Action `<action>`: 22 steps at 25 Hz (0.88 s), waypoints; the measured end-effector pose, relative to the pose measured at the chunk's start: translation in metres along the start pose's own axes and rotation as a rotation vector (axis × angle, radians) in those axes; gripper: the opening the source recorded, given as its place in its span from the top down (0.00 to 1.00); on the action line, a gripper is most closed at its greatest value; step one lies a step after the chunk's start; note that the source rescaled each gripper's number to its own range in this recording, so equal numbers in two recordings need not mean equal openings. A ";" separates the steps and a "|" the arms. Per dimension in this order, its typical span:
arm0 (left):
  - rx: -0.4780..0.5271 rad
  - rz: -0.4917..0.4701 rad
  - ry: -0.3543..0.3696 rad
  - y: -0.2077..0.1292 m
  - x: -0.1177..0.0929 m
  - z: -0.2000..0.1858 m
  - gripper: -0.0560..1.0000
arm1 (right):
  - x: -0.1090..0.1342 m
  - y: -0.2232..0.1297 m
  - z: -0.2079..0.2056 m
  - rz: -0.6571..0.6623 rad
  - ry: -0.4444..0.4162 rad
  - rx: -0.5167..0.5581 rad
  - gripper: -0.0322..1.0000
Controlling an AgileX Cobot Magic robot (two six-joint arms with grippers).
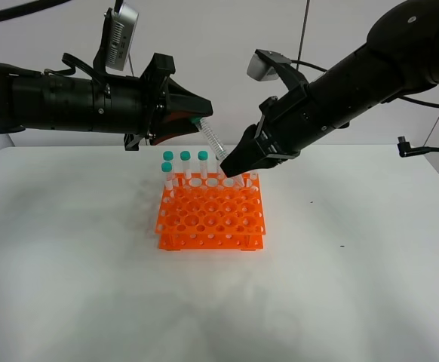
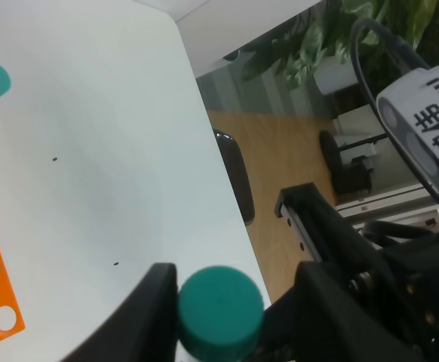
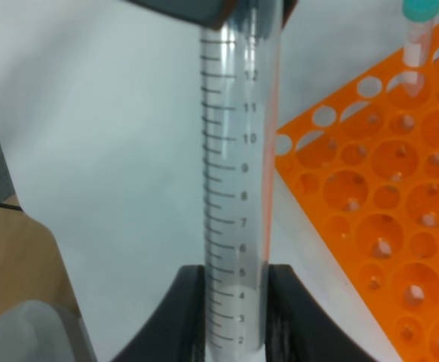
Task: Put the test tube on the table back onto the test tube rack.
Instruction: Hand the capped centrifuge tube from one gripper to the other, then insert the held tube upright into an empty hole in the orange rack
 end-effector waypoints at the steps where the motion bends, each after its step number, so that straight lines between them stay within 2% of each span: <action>1: 0.000 0.001 0.000 0.000 0.000 0.000 0.77 | 0.000 0.000 0.000 0.000 -0.001 -0.001 0.96; 3: 0.001 0.003 0.002 0.000 0.000 0.000 0.93 | 0.000 0.000 0.000 0.000 -0.001 -0.001 0.96; 4: 0.002 0.008 0.002 0.000 0.000 0.000 0.95 | 0.000 0.000 0.000 0.000 -0.001 -0.001 0.96; 15: 0.005 0.028 0.001 -0.001 0.000 0.000 0.95 | 0.000 0.000 0.000 -0.001 -0.001 -0.001 0.96; 16: 0.005 0.028 0.001 -0.001 0.000 0.000 0.95 | 0.000 0.000 0.000 -0.001 -0.002 -0.002 0.94; 17: 0.008 0.027 -0.003 -0.001 0.000 0.000 0.95 | -0.001 0.001 0.000 -0.001 -0.007 -0.005 0.83; 18: 0.013 0.027 -0.008 -0.002 -0.001 0.000 0.95 | -0.002 0.001 0.000 0.000 -0.012 -0.008 0.59; 19: 0.014 0.026 -0.010 -0.002 -0.001 0.000 0.95 | -0.002 0.001 0.000 0.000 -0.012 -0.009 0.39; 21: 0.016 0.026 -0.012 -0.002 -0.001 0.000 0.95 | -0.001 0.005 -0.002 -0.009 -0.008 -0.015 0.15; 22: 0.016 0.026 -0.012 -0.002 -0.002 0.000 0.95 | 0.000 0.008 -0.005 -0.015 -0.007 -0.018 0.09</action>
Point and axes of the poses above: a point on each arm's last joint axis where the gripper is mounted, z pointing out along that axis toward the gripper, x along the wrist's bending axis when the last joint is at zero, y = z × x, the point moved 4 cm from there along z, pointing out along that axis toward the gripper, and after that the axes turned 6 degrees about -z, right-handed, at the moved point
